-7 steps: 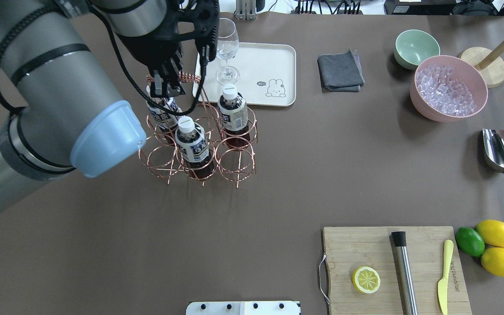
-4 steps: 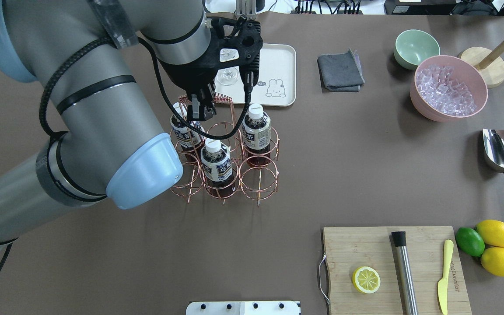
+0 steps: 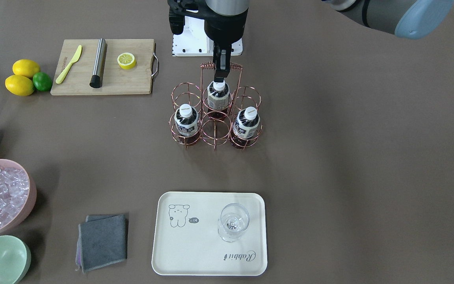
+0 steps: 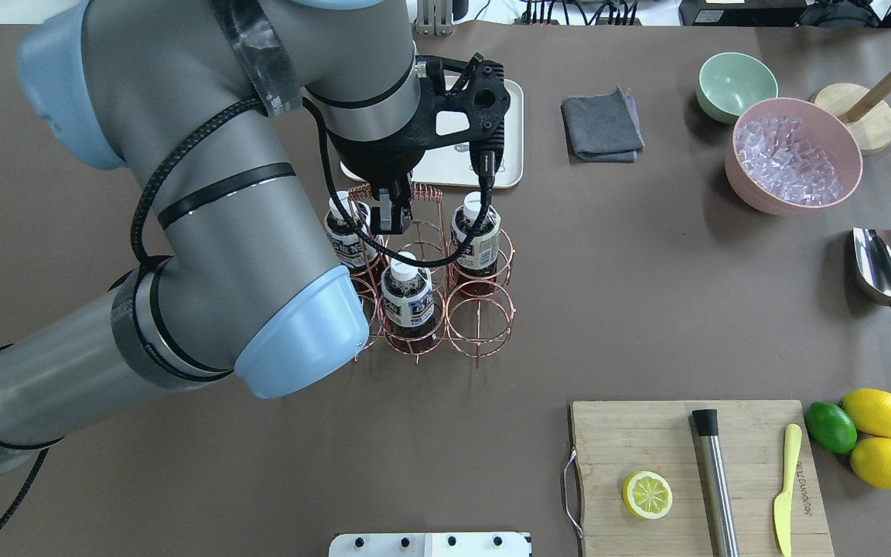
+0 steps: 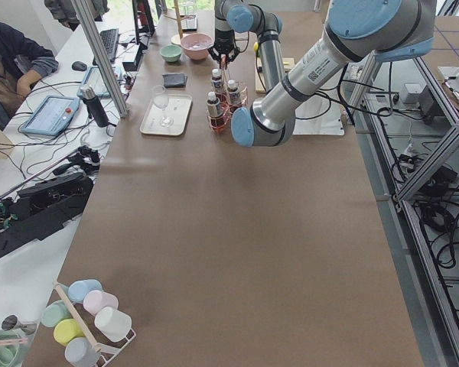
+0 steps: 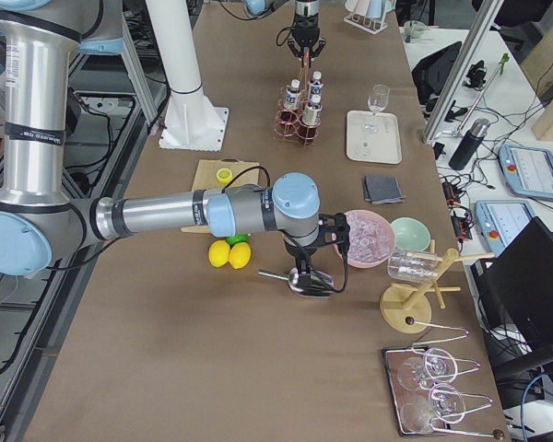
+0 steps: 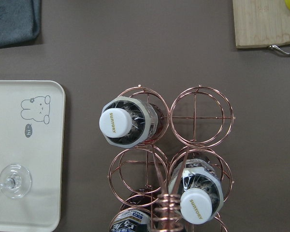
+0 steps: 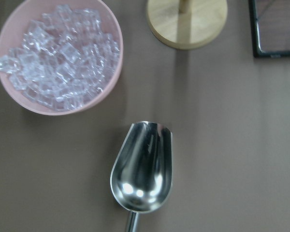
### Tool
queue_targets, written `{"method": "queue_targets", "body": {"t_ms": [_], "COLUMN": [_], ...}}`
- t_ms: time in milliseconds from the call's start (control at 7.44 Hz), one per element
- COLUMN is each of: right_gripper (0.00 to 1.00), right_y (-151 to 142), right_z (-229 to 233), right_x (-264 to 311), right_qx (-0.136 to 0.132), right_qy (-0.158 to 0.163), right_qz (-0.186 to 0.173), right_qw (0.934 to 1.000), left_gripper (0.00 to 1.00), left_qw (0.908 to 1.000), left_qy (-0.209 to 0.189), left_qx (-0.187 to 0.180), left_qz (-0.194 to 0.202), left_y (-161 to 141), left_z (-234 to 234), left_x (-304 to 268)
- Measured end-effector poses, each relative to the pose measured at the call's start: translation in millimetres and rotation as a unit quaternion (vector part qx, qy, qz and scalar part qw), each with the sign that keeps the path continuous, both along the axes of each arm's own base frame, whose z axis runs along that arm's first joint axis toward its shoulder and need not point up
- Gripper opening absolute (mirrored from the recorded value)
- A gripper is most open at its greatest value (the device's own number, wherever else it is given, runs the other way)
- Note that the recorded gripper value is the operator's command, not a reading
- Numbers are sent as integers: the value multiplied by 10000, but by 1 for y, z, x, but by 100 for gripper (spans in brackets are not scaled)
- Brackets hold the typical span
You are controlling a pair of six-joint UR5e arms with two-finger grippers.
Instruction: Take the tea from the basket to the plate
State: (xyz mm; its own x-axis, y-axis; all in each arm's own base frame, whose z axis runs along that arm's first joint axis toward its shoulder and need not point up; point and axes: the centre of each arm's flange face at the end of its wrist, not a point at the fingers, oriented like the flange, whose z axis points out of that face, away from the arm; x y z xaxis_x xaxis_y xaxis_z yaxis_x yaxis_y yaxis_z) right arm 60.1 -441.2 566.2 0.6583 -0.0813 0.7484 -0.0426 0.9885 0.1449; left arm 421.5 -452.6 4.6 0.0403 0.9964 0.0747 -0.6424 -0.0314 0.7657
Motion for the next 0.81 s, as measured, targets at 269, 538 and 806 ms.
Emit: {"method": "queue_targets", "body": {"t_ms": [269, 538, 806], "right_gripper": [100, 100, 100], "right_y": [-13, -21, -36], "right_z": [-36, -73, -127], "right_x": [-37, -78, -112], "right_qx": [1036, 2088, 2643], "right_qy": [-153, -350, -798], "right_qz": [-84, -301, -159], "right_qw": [9945, 9769, 9610], "left_gripper": [0, 0, 0], "left_qw": [10000, 10000, 9999], "left_qy": [-21, -23, -15], "left_qx": [-27, -58, -97], "left_qz": [-4, -15, -47], "left_y": [1, 3, 3], "left_z": [0, 0, 0], "left_x": [5, 7, 7]}}
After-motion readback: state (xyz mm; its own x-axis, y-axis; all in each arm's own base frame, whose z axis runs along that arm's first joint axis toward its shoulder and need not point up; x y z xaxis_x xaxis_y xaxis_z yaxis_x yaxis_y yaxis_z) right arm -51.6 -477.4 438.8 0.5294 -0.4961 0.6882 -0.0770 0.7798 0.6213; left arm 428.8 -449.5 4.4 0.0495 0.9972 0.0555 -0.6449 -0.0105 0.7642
